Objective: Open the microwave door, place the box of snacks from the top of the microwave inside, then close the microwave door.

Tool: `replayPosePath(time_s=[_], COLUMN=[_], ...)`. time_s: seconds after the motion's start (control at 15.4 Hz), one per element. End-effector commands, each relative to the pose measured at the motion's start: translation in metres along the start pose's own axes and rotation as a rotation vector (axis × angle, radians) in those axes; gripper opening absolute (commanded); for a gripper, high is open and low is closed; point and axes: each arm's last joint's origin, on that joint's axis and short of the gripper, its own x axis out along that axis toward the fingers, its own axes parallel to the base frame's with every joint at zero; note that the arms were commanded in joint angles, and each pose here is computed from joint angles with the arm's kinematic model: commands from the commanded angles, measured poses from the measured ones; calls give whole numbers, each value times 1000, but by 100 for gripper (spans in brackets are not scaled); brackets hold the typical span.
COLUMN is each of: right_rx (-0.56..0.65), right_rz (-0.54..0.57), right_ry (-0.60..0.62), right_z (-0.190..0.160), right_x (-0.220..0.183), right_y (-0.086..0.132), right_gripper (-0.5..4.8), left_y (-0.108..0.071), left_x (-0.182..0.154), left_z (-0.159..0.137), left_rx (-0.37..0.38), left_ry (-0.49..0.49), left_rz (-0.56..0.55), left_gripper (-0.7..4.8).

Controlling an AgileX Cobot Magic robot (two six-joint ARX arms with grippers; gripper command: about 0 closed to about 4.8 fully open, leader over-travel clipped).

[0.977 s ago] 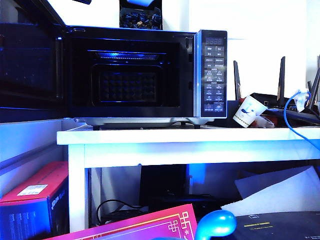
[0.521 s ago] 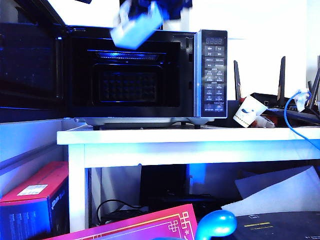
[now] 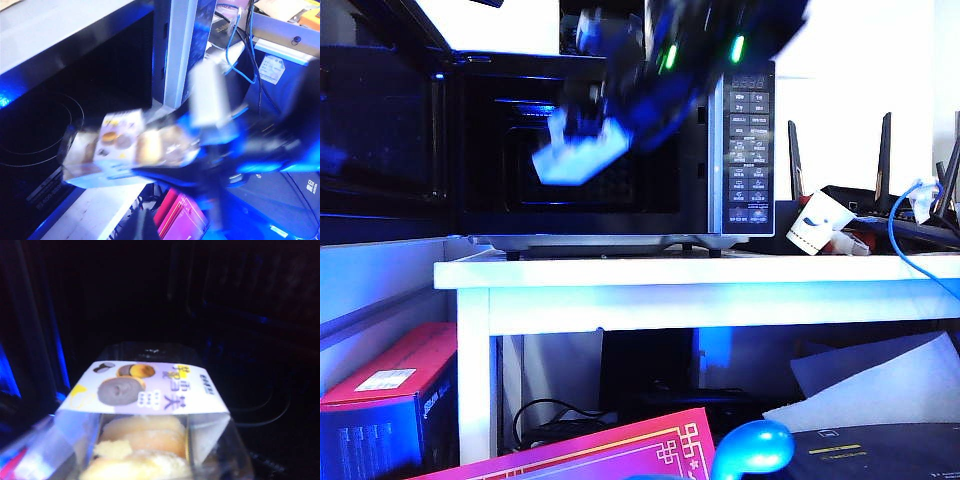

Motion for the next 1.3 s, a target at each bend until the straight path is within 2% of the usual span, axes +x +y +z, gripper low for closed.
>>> replayPosePath(time_s=[0.07, 0.33, 0.91, 1.3], right_rx=[6, 5, 31, 31], right_rz=[-158, -185, -195, -230], right_ry=[-166, -236, -199, -231], right_z=[-10, -33, -50, -55], right_x=[14, 29, 99, 113], right_y=[-5, -13, -27, -40], right_gripper=[264, 264, 264, 264], left_y=[-1, -1, -1, -1], left_x=[-2, -2, -2, -2], left_z=[2, 1, 1, 1], left_rx=[6, 3, 2, 0], left_ry=[-8, -5, -4, -3], left_rz=[-4, -5, -6, -6], left_gripper=[-5, -5, -5, -5])
